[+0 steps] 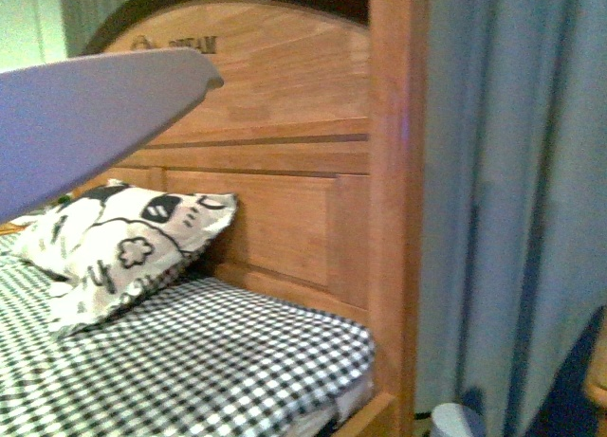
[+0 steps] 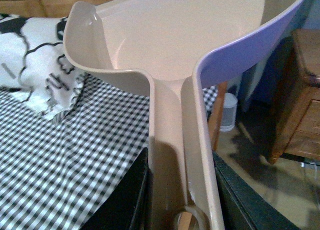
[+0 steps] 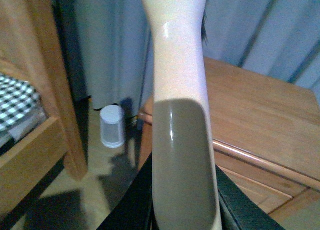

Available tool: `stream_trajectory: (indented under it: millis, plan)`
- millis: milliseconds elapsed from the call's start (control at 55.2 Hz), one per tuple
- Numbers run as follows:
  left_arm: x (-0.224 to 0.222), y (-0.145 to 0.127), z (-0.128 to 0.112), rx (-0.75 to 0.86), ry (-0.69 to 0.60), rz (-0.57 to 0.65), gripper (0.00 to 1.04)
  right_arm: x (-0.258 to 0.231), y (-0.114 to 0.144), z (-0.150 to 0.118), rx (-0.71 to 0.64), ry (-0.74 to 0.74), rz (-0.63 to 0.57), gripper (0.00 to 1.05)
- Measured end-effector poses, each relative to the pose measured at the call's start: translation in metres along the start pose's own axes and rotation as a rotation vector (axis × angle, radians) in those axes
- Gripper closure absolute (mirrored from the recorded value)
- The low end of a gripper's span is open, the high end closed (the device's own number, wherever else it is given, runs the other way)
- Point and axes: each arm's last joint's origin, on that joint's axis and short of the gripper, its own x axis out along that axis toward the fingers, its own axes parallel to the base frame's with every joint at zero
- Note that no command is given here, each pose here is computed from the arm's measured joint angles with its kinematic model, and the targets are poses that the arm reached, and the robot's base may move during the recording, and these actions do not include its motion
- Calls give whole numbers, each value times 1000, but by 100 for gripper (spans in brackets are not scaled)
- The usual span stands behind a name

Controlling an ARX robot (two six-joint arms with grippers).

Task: Clean up trash

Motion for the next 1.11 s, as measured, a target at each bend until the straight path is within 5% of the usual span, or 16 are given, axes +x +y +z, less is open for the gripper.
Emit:
stream_trajectory:
  millis: [1105]
  plan:
    - [0, -1, 0, 0, -3, -6, 76, 0, 0, 0, 1, -1, -7, 84]
